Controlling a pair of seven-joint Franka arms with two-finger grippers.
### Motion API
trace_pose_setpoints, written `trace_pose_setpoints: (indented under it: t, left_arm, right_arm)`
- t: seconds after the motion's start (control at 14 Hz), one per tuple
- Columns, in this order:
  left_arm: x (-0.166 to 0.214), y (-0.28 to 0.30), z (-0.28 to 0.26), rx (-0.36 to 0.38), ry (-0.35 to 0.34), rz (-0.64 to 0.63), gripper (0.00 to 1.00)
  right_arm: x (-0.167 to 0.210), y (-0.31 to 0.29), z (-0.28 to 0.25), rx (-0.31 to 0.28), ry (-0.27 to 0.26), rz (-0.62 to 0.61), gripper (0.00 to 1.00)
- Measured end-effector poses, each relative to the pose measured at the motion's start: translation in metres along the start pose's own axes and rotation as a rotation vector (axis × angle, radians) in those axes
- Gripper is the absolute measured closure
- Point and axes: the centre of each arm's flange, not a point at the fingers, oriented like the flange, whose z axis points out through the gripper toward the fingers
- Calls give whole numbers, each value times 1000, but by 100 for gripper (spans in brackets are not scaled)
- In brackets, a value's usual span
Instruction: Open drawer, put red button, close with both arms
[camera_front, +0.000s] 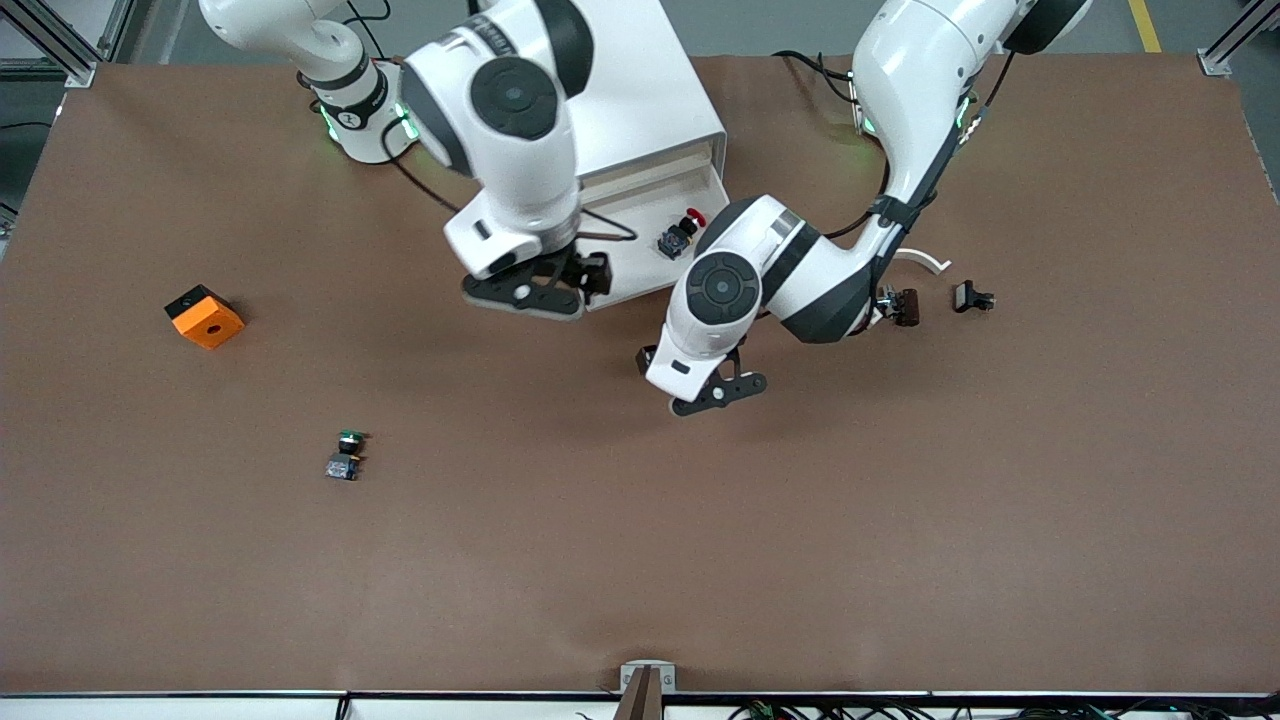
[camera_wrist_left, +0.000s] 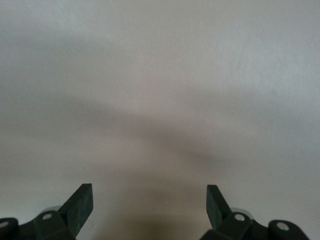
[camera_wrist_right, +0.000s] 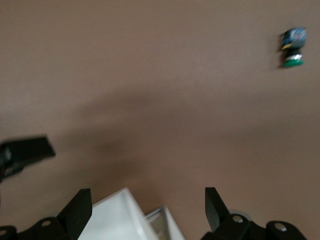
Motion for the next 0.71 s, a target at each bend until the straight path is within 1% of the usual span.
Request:
trace_pose_setpoints:
  t: [0.14,0.28,0.36,0.5,0.71]
  left_arm:
    - [-15,6,9,14,-12,18,0]
    - [-30,10,20,29,-34,40,0]
    - [-38,12,25,35,-45,48,0]
    - [-52,15,31,45,-72,49,0]
    - [-70,16,31,65,-138,43,0]
  right_arm:
    - [43,61,-11,-13,-24,-16,0]
    - [78,126,-28,-21,-56,-89,0]
    - [91,156,-36,-23,-73,-113,0]
    - [116,214,-45,-15,-89,-138,0]
    - [137,294,-56,-6,-129,-190,0]
